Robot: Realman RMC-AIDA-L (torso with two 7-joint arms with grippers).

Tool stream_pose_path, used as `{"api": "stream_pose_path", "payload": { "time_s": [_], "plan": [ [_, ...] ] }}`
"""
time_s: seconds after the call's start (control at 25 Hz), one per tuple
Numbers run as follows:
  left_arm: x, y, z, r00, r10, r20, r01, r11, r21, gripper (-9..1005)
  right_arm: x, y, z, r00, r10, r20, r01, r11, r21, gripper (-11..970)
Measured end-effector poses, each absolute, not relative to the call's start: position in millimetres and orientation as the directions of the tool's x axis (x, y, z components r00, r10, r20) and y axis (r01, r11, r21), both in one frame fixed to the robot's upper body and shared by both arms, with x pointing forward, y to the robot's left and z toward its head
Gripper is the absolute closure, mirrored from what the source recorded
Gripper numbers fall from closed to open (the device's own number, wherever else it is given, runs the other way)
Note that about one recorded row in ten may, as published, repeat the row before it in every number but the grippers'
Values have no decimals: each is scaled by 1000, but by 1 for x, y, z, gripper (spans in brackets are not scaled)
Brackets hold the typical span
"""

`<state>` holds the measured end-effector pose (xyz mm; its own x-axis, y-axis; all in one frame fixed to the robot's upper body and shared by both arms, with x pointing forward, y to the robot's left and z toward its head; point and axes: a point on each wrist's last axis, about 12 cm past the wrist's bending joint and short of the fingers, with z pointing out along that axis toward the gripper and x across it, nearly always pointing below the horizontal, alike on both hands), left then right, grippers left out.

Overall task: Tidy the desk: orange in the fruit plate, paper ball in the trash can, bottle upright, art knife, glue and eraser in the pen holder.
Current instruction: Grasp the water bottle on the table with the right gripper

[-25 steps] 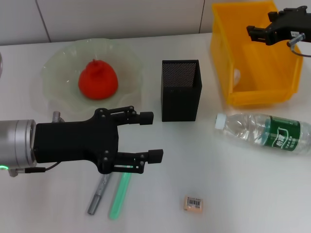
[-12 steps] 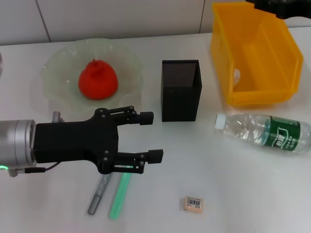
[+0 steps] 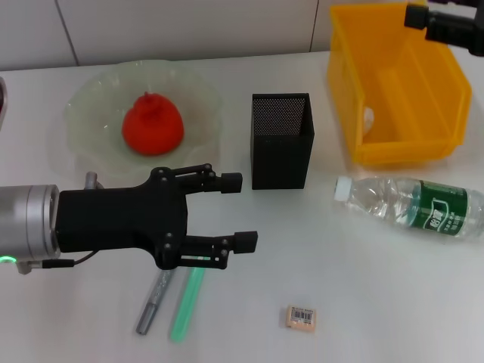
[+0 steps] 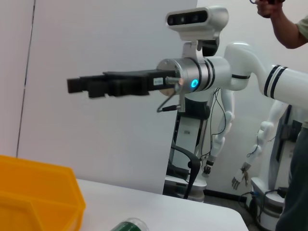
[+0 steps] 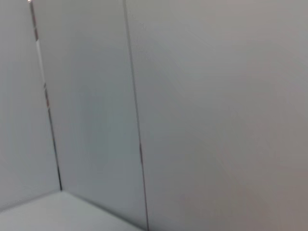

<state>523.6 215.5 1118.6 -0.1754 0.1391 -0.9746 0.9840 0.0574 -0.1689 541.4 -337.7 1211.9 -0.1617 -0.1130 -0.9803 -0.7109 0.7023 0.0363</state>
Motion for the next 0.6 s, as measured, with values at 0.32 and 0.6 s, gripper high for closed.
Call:
{"api": "stream_pose_path", "payload": {
  "time_s": [0.32, 0.6],
  "plan": [
    [522, 216, 1117, -182, 124, -975, 982, 68, -175, 186, 525, -336, 1224, -262, -291, -920, -725, 688, -11, 342],
    [522, 217, 1117, -185, 118, -976, 982, 70, -178, 187, 513, -338, 1242, -396, -333, -856, -699, 714, 46, 343]
  ]
}}
